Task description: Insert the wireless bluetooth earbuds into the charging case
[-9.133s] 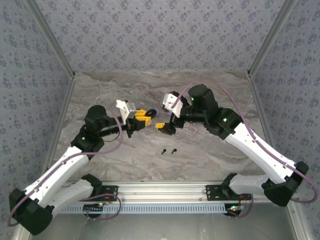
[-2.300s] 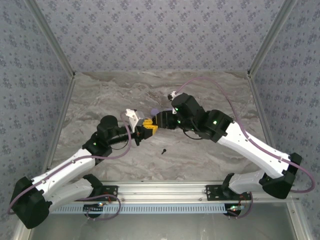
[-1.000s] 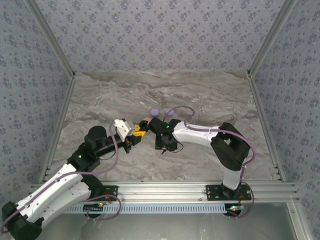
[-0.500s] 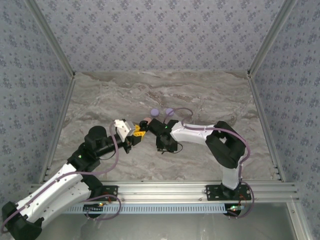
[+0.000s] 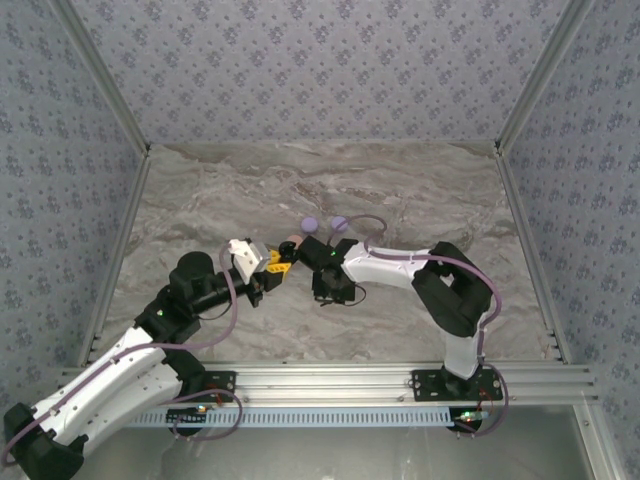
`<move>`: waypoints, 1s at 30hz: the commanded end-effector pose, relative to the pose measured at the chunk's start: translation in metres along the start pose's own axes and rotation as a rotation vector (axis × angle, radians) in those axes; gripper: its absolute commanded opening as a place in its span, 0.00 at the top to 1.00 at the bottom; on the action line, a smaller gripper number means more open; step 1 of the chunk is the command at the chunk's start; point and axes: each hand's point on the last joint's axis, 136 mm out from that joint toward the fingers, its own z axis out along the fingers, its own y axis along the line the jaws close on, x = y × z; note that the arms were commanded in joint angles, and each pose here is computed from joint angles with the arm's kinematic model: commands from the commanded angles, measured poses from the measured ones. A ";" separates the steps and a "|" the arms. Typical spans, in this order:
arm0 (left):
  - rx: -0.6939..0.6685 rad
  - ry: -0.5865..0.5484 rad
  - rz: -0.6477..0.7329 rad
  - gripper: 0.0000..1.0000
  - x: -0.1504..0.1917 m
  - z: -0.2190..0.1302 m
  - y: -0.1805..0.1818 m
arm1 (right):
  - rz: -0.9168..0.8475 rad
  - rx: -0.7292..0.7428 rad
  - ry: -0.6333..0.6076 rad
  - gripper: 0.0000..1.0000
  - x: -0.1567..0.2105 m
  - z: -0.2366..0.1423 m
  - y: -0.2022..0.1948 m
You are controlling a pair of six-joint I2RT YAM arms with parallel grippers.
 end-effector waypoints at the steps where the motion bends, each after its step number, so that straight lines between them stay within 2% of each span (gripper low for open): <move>1: -0.004 -0.013 -0.004 1.00 -0.005 -0.001 0.000 | -0.006 -0.019 -0.044 0.78 -0.007 -0.016 0.000; 19: -0.008 -0.015 -0.016 1.00 -0.004 -0.001 0.000 | -0.117 0.102 0.065 0.74 0.009 0.008 -0.014; 30: -0.009 -0.013 -0.012 1.00 -0.004 0.002 0.002 | -0.127 0.105 0.076 0.67 0.013 0.001 -0.013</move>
